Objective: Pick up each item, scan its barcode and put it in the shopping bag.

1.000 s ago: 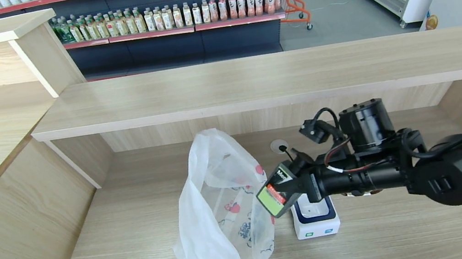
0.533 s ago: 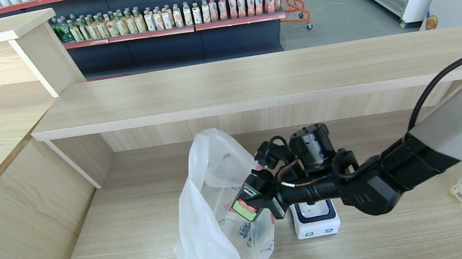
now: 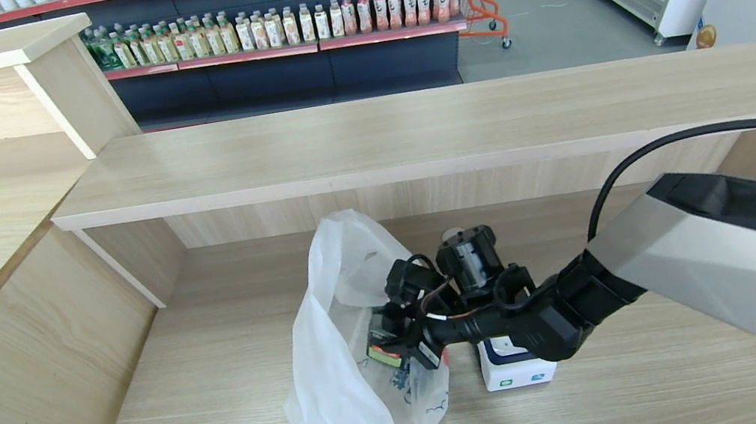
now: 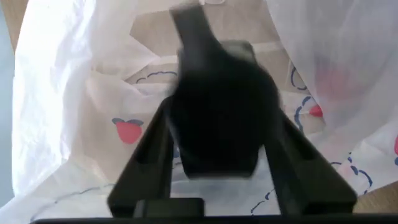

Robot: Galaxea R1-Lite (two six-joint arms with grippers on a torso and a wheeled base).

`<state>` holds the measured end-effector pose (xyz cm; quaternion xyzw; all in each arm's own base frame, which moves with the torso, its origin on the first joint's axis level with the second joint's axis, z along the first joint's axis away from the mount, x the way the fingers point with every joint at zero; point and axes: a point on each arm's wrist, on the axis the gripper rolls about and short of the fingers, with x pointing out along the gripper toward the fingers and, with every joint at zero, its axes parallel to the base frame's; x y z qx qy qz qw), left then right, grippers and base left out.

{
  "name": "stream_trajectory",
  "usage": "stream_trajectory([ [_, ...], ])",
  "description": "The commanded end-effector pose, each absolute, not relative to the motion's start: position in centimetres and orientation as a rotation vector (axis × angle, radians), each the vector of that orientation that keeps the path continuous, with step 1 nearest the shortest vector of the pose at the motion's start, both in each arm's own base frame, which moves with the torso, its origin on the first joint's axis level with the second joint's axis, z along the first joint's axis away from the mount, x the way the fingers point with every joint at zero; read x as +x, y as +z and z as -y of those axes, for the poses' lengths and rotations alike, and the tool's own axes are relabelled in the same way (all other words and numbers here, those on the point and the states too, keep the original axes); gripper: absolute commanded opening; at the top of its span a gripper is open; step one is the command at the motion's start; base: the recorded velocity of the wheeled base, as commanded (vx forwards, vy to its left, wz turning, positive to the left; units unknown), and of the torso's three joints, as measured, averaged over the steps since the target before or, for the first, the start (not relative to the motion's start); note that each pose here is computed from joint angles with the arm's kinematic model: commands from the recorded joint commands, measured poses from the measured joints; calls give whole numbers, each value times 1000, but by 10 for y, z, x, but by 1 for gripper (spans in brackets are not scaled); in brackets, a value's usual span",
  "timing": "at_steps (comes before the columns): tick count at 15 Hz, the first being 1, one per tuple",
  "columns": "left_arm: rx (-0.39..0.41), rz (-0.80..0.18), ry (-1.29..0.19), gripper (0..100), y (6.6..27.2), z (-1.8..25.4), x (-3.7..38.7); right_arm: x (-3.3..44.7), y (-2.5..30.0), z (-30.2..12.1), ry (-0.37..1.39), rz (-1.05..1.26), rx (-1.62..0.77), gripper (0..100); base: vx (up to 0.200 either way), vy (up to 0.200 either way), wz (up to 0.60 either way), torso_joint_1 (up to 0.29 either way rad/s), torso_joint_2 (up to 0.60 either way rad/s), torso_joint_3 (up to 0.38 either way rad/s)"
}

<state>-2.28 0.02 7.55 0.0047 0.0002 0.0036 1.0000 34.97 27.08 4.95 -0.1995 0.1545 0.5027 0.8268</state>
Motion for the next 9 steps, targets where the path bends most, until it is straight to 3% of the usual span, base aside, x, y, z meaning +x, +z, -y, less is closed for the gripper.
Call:
stream_trajectory([
  [1,9,0,9,100,75,0,-23,351,49,-268,1054,-354,-383,100,0,0,0,0,0,0],
  [9,9,0,8,100,75,0,-23,337,117,-224,862,-598,205,100,0,0,0,0,0,0],
])
